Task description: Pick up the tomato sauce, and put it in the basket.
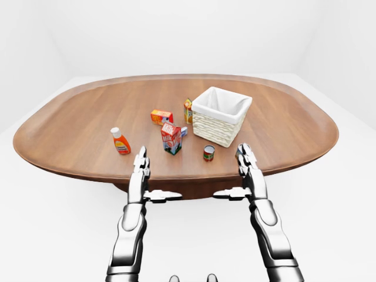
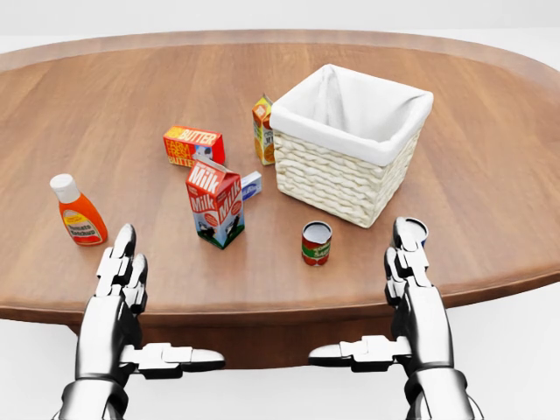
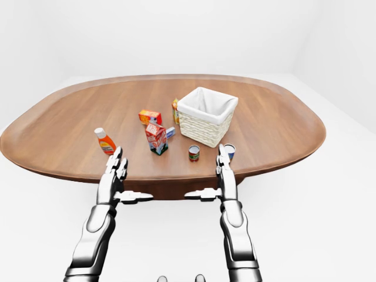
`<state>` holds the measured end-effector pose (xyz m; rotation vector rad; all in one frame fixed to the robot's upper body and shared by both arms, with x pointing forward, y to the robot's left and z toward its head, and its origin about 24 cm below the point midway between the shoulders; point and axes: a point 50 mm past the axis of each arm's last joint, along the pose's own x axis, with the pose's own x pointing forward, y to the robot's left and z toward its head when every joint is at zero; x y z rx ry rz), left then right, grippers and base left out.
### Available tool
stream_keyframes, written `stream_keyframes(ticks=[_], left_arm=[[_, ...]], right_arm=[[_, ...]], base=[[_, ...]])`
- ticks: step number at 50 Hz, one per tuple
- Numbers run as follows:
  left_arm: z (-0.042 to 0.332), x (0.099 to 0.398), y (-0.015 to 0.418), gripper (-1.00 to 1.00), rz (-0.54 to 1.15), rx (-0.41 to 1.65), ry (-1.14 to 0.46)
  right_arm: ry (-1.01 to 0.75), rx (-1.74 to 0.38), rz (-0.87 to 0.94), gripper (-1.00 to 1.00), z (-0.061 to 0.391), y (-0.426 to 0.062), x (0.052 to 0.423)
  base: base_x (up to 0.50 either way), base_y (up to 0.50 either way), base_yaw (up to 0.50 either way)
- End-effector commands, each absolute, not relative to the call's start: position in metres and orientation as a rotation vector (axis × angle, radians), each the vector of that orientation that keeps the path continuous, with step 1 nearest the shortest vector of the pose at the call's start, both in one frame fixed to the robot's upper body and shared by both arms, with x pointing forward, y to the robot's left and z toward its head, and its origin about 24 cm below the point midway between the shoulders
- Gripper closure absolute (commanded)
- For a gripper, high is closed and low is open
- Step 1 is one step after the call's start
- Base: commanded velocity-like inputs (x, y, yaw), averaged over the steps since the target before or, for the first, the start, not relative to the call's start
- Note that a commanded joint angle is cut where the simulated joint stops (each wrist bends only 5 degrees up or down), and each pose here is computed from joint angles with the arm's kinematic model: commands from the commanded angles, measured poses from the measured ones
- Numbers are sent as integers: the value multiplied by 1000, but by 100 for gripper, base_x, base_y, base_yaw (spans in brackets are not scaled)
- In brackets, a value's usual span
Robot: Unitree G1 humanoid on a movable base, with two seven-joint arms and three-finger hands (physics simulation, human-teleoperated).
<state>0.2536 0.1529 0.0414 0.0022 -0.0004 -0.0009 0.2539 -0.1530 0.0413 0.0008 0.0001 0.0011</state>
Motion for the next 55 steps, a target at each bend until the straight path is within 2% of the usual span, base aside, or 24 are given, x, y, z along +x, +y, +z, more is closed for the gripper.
stream_keyframes(ticks=[1,25,38,55], left_arm=[[43,252,159,-100,-3,9,-3],[60,247,157,-100,-18,12,-28],[84,245,160,-100,-13,24,-130],[110,240,161,-100,-15,35,-242]], right_arm=[[2,3,0,-100,42,-160,254],[-8,18,-5,-100,50,-162,253],[-25,28,-5,-100,59,-162,251],[-193,43,0,-100,98,-163,242]], base=[[0,0,0],[0,0,0],[0,0,0],[0,0,0]])
